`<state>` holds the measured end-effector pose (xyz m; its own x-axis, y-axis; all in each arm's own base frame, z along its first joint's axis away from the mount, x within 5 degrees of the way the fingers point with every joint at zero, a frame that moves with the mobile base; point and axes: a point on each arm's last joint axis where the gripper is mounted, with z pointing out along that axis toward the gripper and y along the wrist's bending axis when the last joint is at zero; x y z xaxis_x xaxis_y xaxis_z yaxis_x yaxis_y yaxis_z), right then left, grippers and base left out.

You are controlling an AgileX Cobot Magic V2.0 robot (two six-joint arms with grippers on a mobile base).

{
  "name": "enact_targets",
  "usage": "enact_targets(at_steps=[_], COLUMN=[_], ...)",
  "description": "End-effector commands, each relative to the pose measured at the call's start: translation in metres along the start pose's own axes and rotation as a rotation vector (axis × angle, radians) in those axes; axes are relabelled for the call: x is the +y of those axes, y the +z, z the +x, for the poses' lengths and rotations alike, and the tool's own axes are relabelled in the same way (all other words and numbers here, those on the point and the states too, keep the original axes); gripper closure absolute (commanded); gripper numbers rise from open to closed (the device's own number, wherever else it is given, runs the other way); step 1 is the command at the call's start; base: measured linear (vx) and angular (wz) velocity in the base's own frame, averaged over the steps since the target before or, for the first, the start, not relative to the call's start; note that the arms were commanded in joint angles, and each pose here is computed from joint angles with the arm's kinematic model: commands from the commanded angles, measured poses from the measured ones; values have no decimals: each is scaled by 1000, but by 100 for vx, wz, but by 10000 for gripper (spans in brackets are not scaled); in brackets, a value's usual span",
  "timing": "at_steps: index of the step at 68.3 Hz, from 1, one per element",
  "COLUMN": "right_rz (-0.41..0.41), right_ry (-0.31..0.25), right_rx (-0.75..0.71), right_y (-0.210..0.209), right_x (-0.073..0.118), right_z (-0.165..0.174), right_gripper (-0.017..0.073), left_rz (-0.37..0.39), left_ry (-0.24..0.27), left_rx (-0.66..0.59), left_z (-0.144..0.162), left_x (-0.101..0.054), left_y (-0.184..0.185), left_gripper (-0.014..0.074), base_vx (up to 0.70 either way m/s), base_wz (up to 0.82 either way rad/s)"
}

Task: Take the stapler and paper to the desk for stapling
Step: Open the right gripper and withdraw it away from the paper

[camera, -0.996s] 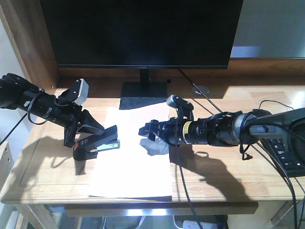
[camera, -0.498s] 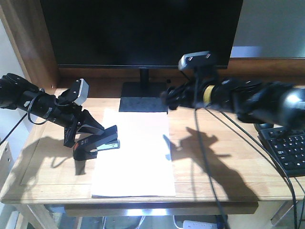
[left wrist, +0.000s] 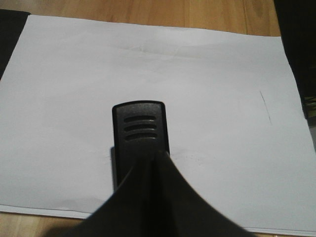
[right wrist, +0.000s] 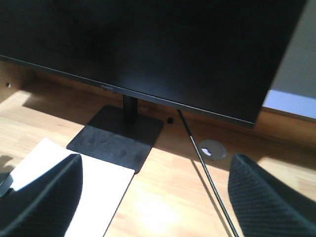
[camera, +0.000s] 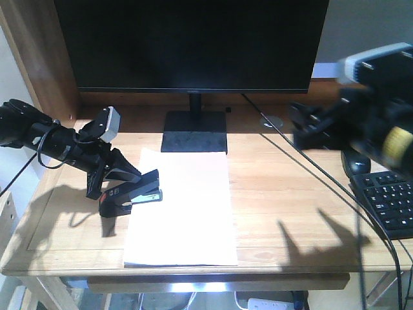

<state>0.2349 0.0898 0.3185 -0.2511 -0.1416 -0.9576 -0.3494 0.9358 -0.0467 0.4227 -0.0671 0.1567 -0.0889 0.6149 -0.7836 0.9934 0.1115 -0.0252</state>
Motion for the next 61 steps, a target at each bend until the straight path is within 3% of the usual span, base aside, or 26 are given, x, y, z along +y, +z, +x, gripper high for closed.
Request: enact_targets(at_steps=[1,34,49,61], right_rz=[38,15,-81,-63], right_ry=[-15,12,-3,-6], right_rx=[-76,-275,-318,-363], right_y=[-30,-130,-150,-159], right_x=[-5,-3,7,6], right_z=[-4,50,80,93], right_gripper=[-8,-8,-8,-8], left_rz=[-30,-30,-30,-30], left_ry=[45,45,45,45], left_rx=[-70,-70,-70,-70], left_z=[-31,-31,-31,-31], left_x=[-2,-2,-2,-2], left_y=[-18,-18,-18,-18], left_gripper=[600,600,600,600], base_vx=[0,0,0,0], base_wz=[0,0,0,0])
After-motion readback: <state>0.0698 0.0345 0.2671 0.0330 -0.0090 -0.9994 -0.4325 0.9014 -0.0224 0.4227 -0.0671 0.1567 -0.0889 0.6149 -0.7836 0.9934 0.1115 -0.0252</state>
